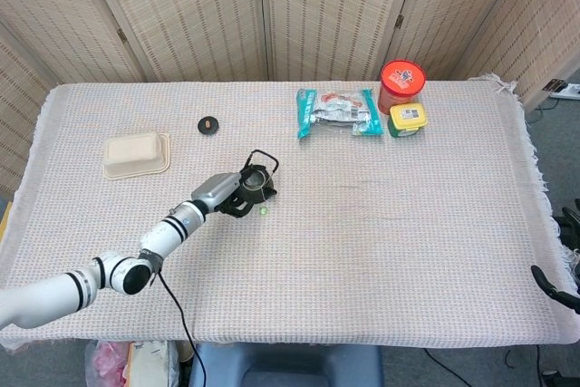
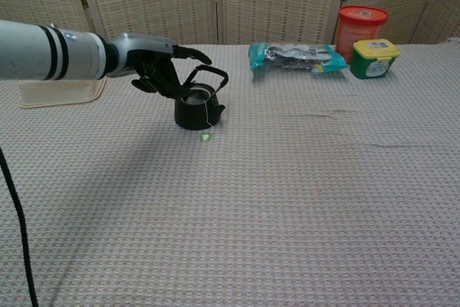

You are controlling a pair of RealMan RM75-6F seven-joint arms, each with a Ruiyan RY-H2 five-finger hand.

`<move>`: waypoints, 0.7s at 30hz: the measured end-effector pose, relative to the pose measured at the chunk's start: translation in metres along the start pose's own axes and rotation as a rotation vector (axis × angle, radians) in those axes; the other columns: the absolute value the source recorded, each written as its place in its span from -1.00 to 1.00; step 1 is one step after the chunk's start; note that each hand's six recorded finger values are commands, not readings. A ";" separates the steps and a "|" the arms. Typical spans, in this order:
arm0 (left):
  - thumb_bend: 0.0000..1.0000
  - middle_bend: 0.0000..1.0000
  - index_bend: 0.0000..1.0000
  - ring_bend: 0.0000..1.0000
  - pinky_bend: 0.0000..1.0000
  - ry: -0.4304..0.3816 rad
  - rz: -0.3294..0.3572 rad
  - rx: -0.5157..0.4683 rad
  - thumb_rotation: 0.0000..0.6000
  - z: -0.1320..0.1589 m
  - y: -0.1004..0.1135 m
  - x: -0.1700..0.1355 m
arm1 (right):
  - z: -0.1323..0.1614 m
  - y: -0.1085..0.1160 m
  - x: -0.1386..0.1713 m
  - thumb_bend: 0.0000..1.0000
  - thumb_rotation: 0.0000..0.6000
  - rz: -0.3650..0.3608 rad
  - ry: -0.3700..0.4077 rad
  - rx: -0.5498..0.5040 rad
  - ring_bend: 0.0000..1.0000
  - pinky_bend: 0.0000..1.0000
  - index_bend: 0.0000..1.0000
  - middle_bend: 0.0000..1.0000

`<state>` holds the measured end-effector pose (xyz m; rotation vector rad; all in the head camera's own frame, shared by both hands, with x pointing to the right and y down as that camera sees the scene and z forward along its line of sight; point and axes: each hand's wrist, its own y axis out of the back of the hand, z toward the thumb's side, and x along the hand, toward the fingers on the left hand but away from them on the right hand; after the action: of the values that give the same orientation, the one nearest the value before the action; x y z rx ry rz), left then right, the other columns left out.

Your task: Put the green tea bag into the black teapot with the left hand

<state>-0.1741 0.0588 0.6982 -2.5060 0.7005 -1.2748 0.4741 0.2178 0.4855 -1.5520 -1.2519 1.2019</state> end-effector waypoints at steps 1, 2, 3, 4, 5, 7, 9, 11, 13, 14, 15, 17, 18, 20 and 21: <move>0.01 1.00 -1.00 0.94 1.00 -0.014 0.019 0.007 1.00 0.004 0.008 -0.008 | 0.000 0.001 0.002 -0.61 1.00 -0.003 0.004 -0.004 -1.00 -1.00 -1.00 -1.00; 0.01 1.00 -1.00 0.92 1.00 -0.024 0.034 0.014 1.00 0.007 0.014 -0.016 | 0.000 0.002 0.004 -0.61 1.00 -0.004 0.008 -0.008 -1.00 -1.00 -1.00 -1.00; -0.01 1.00 -1.00 0.89 1.00 -0.032 0.050 0.022 1.00 0.009 0.021 -0.024 | 0.000 0.004 0.006 -0.61 1.00 -0.004 0.014 -0.011 -1.00 -1.00 -1.00 -1.00; -0.05 1.00 -1.00 0.85 1.00 -0.042 0.075 0.033 1.00 0.011 0.030 -0.037 | 0.000 0.004 0.008 -0.61 1.00 -0.002 0.018 -0.012 -1.00 -1.00 -1.00 -1.00; -0.11 1.00 -1.00 0.79 1.00 -0.046 0.095 0.043 1.00 0.011 0.036 -0.048 | 0.000 0.004 0.009 -0.61 1.00 0.001 0.020 -0.013 -1.00 -1.00 -1.00 -1.00; -0.25 0.91 -1.00 0.60 1.00 -0.049 0.155 0.068 1.00 0.009 0.052 -0.080 | -0.001 0.004 0.011 -0.61 1.00 0.011 0.026 -0.014 -1.00 -1.00 -1.00 -1.00; -0.33 0.71 -1.00 0.36 0.92 -0.044 0.214 0.084 1.00 0.004 0.061 -0.111 | -0.001 0.003 0.011 -0.61 1.00 0.019 0.028 -0.013 -1.00 -1.00 -1.00 -1.00; -0.38 0.34 -1.00 -0.04 0.62 -0.026 0.292 0.102 1.00 -0.008 0.070 -0.149 | 0.000 0.001 0.009 -0.61 1.00 0.028 0.030 -0.012 -1.00 -1.00 -1.00 -1.00; -0.40 -0.16 -1.00 -0.47 0.24 0.000 0.371 0.129 1.00 -0.026 0.075 -0.188 | 0.001 -0.004 0.006 -0.61 1.00 0.047 0.030 -0.008 -1.00 -1.00 -1.00 -1.00; -0.40 -0.34 -1.00 -0.61 0.12 0.014 0.400 0.143 1.00 -0.035 0.075 -0.205 | 0.001 -0.007 0.004 -0.61 1.00 0.057 0.029 -0.006 -1.00 -1.00 -1.00 -1.00; -0.40 -0.61 -1.00 -0.82 -0.06 0.028 0.428 0.158 1.00 -0.044 0.074 -0.222 | 0.002 -0.011 0.002 -0.61 1.00 0.074 0.030 -0.002 -1.00 -1.00 -1.00 -1.00; -0.40 -0.85 -1.00 -0.96 -0.22 0.068 0.489 0.197 1.00 -0.063 0.069 -0.259 | 0.003 -0.018 -0.002 -0.61 1.00 0.107 0.030 0.004 -1.00 -1.00 -1.00 -1.00; -0.40 -0.94 -1.00 -0.99 -0.28 0.092 0.516 0.214 1.00 -0.072 0.067 -0.273 | 0.004 -0.024 -0.006 -0.61 1.00 0.130 0.028 0.011 -1.00 -1.00 -1.00 -1.00; -0.40 -1.00 -1.00 -1.00 -0.33 0.165 0.581 0.264 1.00 -0.094 0.060 -0.302 | 0.004 -0.033 -0.011 -0.61 1.00 0.167 0.020 0.030 -1.00 -1.00 -1.00 -1.00; -0.40 -1.00 -1.00 -1.00 -0.34 0.199 0.608 0.288 1.00 -0.102 0.058 -0.310 | 0.003 -0.039 -0.015 -0.61 1.00 0.186 0.011 0.048 -1.00 -1.00 -1.00 -1.00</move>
<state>-0.4304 0.1705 0.5197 -1.7552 1.1218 -1.2775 0.4612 0.2113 0.5245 -1.6664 -1.0820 1.3286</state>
